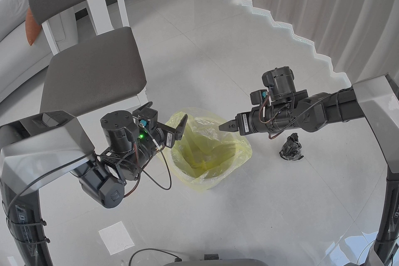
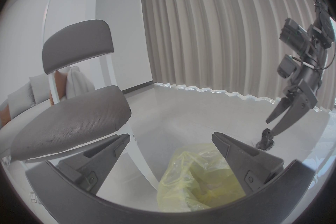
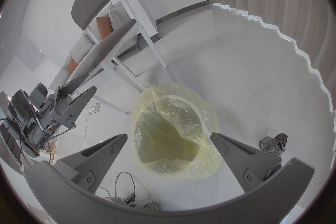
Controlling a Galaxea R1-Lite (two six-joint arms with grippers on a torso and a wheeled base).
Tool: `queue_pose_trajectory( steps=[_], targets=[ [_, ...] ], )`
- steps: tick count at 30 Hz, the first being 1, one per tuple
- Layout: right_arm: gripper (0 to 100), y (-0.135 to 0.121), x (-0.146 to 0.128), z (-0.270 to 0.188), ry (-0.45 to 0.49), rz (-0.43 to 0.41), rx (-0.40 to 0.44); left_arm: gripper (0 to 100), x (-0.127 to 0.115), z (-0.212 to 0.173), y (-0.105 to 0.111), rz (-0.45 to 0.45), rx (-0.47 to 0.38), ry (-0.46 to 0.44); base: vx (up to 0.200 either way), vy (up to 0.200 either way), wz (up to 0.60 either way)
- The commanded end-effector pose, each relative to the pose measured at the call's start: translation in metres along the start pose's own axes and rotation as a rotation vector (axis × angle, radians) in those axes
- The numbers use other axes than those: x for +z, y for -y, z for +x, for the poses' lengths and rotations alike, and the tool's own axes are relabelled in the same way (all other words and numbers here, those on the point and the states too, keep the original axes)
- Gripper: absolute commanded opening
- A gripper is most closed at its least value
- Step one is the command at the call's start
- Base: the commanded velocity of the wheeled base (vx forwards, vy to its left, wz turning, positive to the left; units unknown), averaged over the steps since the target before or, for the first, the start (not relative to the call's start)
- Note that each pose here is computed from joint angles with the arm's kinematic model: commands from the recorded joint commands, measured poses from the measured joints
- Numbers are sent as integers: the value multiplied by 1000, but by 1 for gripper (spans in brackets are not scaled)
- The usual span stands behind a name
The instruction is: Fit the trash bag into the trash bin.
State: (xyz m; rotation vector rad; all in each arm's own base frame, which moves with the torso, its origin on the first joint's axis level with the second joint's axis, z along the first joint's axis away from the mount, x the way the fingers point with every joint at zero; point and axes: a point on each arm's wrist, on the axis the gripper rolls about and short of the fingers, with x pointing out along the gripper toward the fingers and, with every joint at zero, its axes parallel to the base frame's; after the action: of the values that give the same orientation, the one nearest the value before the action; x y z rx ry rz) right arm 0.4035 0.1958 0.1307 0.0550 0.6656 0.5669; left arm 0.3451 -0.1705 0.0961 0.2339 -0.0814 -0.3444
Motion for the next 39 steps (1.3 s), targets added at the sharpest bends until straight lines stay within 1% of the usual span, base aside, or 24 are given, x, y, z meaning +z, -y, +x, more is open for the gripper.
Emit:
queue_pose_trajectory(
  steps=[1, 2, 3, 4, 5, 7, 10, 12, 13, 15, 18, 27, 28, 34, 36, 39],
  targets=[
    [100, -2, 3, -10, -13, 4, -3, 100, 9, -22, -8, 0, -80, -11, 0, 0, 0],
    [100, -3, 5, -14, -11, 8, -4, 100, 7, -26, -7, -11, -117, -10, 0, 0, 0],
    [100, -2, 5, -16, -11, 9, -6, 100, 7, -28, -6, -28, -134, -4, 0, 0, 0],
    [100, -2, 5, -16, -12, 11, -7, 100, 7, -28, -6, -31, -135, -3, 0, 0, 0],
    [100, -3, 4, -19, -15, 11, -8, 100, 9, -29, -4, -68, -141, 26, 0, 0, 0],
    [100, -3, 4, -21, -14, 12, -8, 100, 10, -29, -3, -81, -140, 44, 0, 0, 0],
    [100, -3, 3, -23, -18, 13, -8, 100, 9, -22, -3, -97, -108, 71, 0, 0, 0],
    [100, -3, 2, -24, -18, 13, -8, 100, 8, -19, -5, -103, -84, 59, 0, 0, 0],
    [100, -4, 2, -24, -18, 13, -18, 100, 7, -15, -7, -108, -37, 53, 0, 0, 0],
    [100, -4, 0, -23, -17, 10, -41, 100, 5, -16, -11, -105, -11, 31, 200, 0, 0],
    [100, -4, -1, -24, -19, 8, -45, 100, 4, -18, -11, -103, -17, 12, 200, 0, 0],
    [100, -4, 1, -29, -13, 12, -47, 100, 7, -17, -7, -104, -19, 26, 200, 0, 0],
    [100, -4, 0, -28, -16, 11, -47, 100, 8, -18, -4, -108, -26, 30, 200, 0, 0],
    [100, -4, -7, -24, -41, 2, -48, 100, 10, -19, -3, -108, -24, 44, 0, 0, 0],
    [100, -4, -11, -23, -53, -18, -45, 100, 8, -21, -3, -106, -9, 33, 0, 0, 0],
    [100, -3, -19, -16, -81, -99, -50, 100, 8, -22, -3, -102, 31, 22, 0, 0, 0]
  ],
)
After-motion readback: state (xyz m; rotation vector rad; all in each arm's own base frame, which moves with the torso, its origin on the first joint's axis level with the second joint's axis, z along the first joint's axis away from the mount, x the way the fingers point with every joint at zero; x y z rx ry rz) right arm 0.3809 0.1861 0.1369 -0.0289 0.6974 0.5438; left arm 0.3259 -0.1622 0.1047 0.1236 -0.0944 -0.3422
